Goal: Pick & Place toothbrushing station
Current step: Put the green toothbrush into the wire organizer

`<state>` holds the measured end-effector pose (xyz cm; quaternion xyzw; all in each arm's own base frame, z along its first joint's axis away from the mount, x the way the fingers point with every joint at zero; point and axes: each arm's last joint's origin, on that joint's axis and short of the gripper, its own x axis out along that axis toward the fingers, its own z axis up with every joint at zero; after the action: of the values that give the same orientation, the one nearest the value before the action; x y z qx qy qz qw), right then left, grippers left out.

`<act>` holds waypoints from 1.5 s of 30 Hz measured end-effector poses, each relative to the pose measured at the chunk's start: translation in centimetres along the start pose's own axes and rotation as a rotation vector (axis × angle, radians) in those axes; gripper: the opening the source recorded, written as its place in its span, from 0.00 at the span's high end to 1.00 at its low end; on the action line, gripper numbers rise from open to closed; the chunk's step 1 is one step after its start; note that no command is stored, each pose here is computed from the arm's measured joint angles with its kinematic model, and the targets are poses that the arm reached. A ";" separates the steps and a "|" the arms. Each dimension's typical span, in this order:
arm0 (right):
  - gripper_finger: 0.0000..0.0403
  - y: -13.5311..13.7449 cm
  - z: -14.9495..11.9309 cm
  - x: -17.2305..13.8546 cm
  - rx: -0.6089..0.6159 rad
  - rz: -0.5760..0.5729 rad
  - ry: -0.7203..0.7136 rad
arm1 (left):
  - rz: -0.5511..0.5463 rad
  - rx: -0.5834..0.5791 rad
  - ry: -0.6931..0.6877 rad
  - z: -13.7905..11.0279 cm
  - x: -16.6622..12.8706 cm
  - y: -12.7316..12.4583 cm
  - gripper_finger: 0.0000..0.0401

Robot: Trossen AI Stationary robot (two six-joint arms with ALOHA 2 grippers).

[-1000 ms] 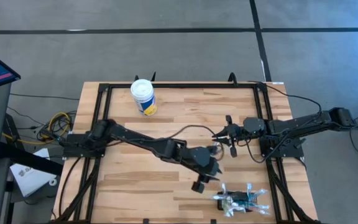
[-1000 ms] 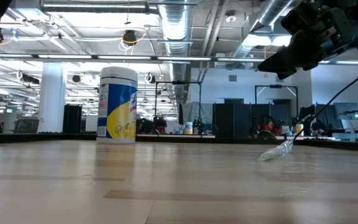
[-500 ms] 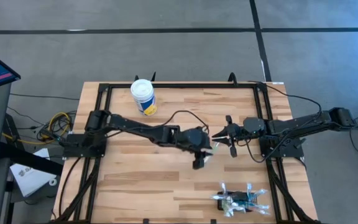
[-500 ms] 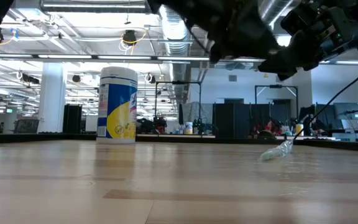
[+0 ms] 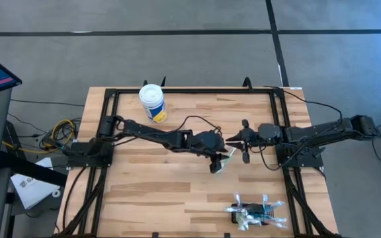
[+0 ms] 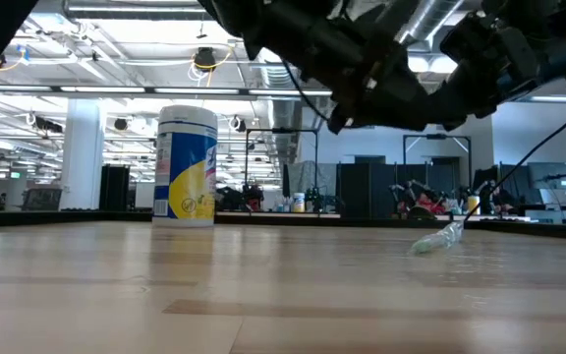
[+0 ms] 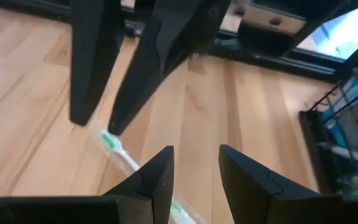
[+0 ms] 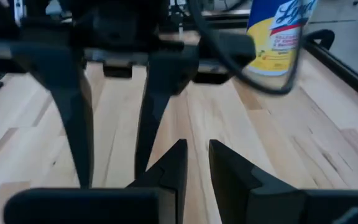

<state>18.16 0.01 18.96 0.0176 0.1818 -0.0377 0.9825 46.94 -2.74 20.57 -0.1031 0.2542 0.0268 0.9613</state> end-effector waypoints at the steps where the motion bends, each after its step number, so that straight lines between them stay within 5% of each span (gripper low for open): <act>1: 0.86 -0.1 0.0 0.0 0.001 -0.003 -0.002 | 0.003 -0.002 0.000 -0.2 0.3 0.2 0.69; 22: 0.86 -0.2 -0.3 0.0 0.021 -0.017 0.033 | 0.013 -0.168 0.051 -5.7 6.2 3.9 0.69; 45: 0.86 -0.4 -0.5 0.0 0.031 -0.028 0.053 | 0.022 -0.208 0.023 -6.0 7.4 4.0 0.69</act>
<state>17.96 -0.41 18.46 0.0312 0.2072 -0.0540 0.9763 50.04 -0.15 11.10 -0.2000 0.2624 0.0625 0.9419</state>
